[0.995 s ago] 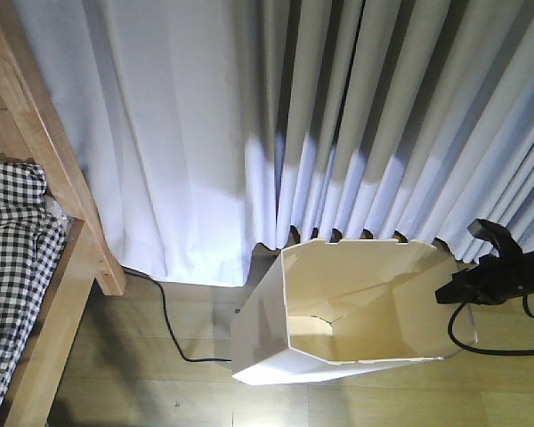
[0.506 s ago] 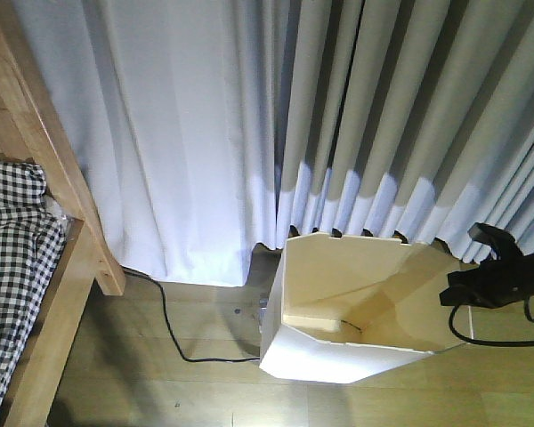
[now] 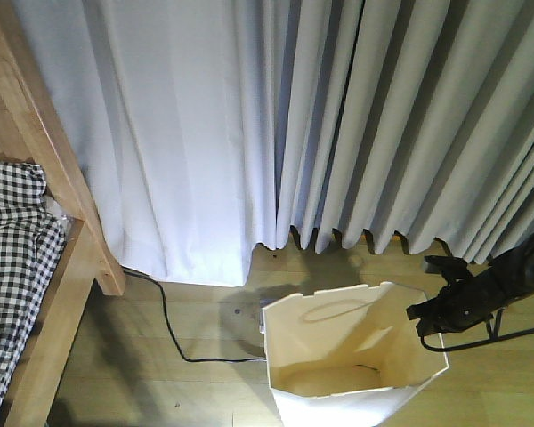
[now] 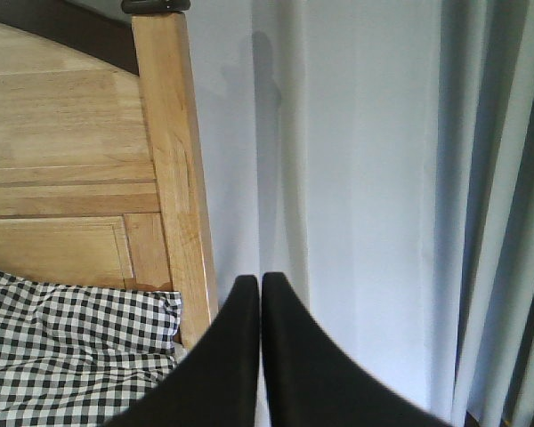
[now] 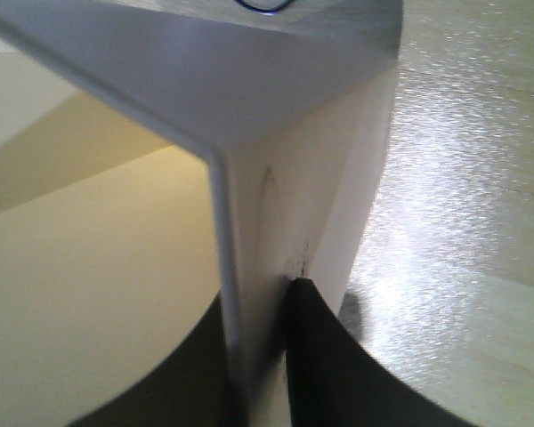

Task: Move trash bin to bedside with robot
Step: 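Lower the bin to the floor with the right gripper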

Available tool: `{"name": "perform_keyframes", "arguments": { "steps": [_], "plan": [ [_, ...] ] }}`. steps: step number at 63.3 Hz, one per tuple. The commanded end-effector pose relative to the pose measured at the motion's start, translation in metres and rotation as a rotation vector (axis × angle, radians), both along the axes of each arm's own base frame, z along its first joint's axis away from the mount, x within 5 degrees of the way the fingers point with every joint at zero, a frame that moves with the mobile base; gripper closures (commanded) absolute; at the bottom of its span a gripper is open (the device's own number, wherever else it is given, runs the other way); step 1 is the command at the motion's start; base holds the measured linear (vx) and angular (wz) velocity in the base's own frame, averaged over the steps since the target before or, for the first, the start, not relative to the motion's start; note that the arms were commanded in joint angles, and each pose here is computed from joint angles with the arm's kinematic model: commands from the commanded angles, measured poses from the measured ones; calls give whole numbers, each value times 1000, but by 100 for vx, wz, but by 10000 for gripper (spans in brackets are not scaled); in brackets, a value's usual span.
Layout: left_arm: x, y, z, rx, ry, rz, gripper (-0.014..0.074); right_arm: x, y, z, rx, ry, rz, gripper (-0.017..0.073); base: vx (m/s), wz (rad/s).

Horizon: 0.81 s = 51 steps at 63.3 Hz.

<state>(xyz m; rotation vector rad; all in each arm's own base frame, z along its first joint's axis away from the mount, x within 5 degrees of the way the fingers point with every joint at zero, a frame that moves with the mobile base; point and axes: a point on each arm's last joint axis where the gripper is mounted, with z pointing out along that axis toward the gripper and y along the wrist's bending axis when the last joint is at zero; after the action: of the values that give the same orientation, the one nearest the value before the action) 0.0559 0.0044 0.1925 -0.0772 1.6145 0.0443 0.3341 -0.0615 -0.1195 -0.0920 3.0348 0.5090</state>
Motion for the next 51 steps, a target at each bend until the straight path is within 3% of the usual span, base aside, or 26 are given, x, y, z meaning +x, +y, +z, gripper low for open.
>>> {"name": "perform_keyframes", "arguments": {
  "steps": [1, 8, 29, 51],
  "plan": [
    [-2, -1, 15, 1, -102, -6, 600, 25, 4, 19, 118, -23, -89, 564, 0, 0],
    [-2, -1, 15, 1, -102, -6, 600, 31, 2, 2, 128, -8, -128, 562, 0, 0],
    [-2, -1, 15, 1, -102, -6, 600, 46, 5, -38, 212, 26, -116, 559, 0, 0],
    [-2, -1, 15, 1, -102, -6, 600, 55, -5, -61, 136, 67, -41, 559, 0, 0]
  ]
}}
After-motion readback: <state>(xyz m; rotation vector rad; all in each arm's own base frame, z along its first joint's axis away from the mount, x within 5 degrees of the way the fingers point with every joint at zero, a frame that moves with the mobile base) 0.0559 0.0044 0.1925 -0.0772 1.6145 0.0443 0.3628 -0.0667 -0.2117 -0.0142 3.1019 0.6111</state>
